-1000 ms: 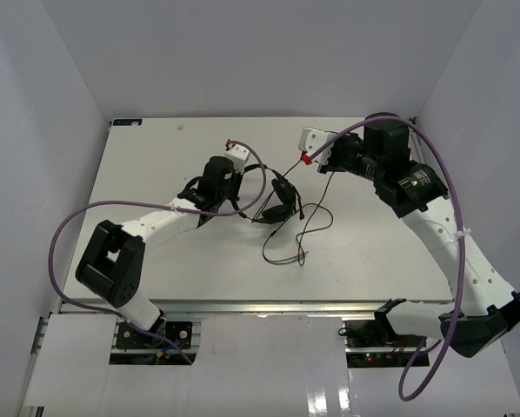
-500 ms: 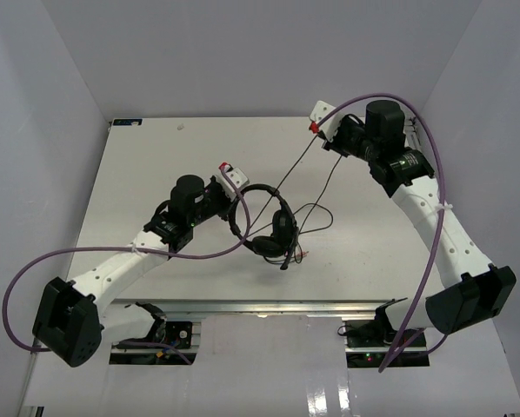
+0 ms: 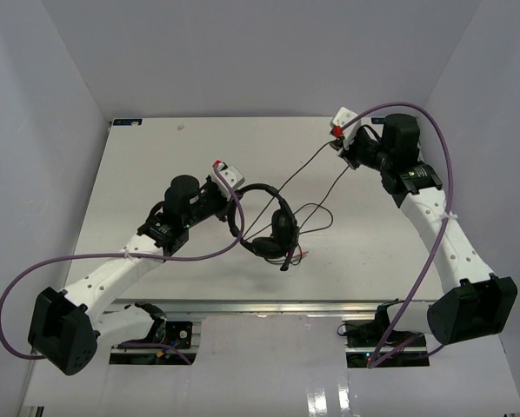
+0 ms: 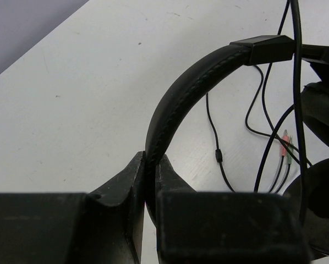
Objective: Wrap the headphones
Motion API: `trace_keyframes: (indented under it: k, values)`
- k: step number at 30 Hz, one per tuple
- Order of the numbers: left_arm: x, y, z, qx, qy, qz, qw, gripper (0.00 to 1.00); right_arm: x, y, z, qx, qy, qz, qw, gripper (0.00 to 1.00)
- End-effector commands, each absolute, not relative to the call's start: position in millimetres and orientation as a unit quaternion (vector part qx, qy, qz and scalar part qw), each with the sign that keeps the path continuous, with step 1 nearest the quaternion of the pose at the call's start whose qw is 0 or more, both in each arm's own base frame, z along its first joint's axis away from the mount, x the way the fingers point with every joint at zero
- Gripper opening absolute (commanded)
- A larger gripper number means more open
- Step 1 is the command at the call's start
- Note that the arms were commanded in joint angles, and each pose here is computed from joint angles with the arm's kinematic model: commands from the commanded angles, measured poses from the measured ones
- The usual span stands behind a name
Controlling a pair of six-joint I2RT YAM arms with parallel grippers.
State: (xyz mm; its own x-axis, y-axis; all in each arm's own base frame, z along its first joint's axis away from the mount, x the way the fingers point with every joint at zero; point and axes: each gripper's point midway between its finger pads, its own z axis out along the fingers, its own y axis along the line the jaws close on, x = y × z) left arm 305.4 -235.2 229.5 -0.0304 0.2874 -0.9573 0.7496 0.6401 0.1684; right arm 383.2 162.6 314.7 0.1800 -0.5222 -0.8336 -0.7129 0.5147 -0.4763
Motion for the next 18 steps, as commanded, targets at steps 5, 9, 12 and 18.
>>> trace_keyframes:
  k: [5, 9, 12, 18]
  values:
    - [302, -242, 277, 0.356, 0.665, -0.229, 0.616, 0.0, 381, 159, 348, -0.464, 0.599, 0.089, 0.646, 0.08]
    - [287, -247, 315, 0.351, 0.638, -0.271, 0.629, 0.0, 387, 160, 320, -0.457, 0.62, 0.111, 0.629, 0.08]
    - [275, -249, 348, 0.334, 0.62, -0.304, 0.641, 0.0, 390, 163, 304, -0.453, 0.627, 0.135, 0.62, 0.08]
    - [263, -244, 428, 0.247, 0.594, -0.374, 0.668, 0.0, 383, 187, 277, -0.436, 0.624, 0.248, 0.6, 0.08]
